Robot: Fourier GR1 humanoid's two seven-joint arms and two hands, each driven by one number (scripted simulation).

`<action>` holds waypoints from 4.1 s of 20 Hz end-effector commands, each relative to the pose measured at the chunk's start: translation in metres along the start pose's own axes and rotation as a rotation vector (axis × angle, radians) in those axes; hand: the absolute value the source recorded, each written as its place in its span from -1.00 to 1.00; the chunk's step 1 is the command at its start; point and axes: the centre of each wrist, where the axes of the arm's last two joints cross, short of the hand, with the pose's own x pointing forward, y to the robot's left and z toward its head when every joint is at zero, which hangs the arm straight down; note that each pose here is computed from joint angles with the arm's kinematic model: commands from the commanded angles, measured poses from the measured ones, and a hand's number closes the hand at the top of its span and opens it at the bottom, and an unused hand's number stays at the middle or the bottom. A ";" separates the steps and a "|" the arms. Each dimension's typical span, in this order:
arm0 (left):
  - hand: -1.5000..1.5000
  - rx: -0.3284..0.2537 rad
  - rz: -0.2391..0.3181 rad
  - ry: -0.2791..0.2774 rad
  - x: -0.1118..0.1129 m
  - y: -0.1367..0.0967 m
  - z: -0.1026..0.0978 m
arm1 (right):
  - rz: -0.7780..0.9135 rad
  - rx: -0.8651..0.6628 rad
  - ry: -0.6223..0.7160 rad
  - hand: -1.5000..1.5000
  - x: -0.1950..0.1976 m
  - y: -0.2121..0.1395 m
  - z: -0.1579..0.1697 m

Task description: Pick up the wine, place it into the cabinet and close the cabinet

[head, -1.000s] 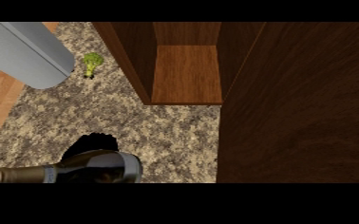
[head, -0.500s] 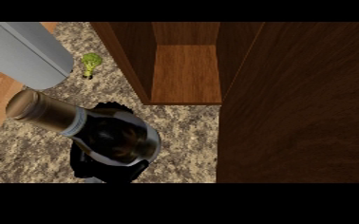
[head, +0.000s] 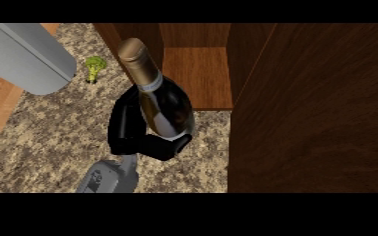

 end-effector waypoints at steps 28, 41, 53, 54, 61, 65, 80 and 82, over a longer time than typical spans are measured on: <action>1.00 0.101 -0.111 0.123 -0.106 0.000 -0.019 | -0.014 -0.011 -0.002 -1.00 0.008 0.000 0.017; 1.00 0.074 0.020 0.166 -0.116 0.012 -0.035 | -0.031 -0.003 0.005 -1.00 0.000 0.004 -0.005; 1.00 0.108 0.035 0.155 -0.105 -0.004 -0.078 | -0.038 0.010 0.010 -1.00 -0.010 0.012 -0.004; 1.00 0.106 0.045 0.139 -0.101 -0.010 -0.080 | -0.025 0.022 0.022 -1.00 -0.006 0.004 -0.004; 1.00 0.137 0.030 0.145 -0.097 -0.011 -0.091 | -0.022 0.020 -0.001 -1.00 -0.024 -0.012 -0.009; 1.00 0.160 -0.022 0.192 -0.103 0.002 -0.092 | -0.041 0.031 0.009 -1.00 -0.016 -0.006 -0.012; 1.00 0.257 -0.051 0.080 -0.114 0.031 -0.082 | -0.026 0.037 -0.003 -1.00 -0.020 0.004 -0.003; -1.00 0.280 -0.028 0.071 -0.105 0.018 -0.093 | -0.010 0.014 -0.017 -1.00 -0.018 -0.005 -0.007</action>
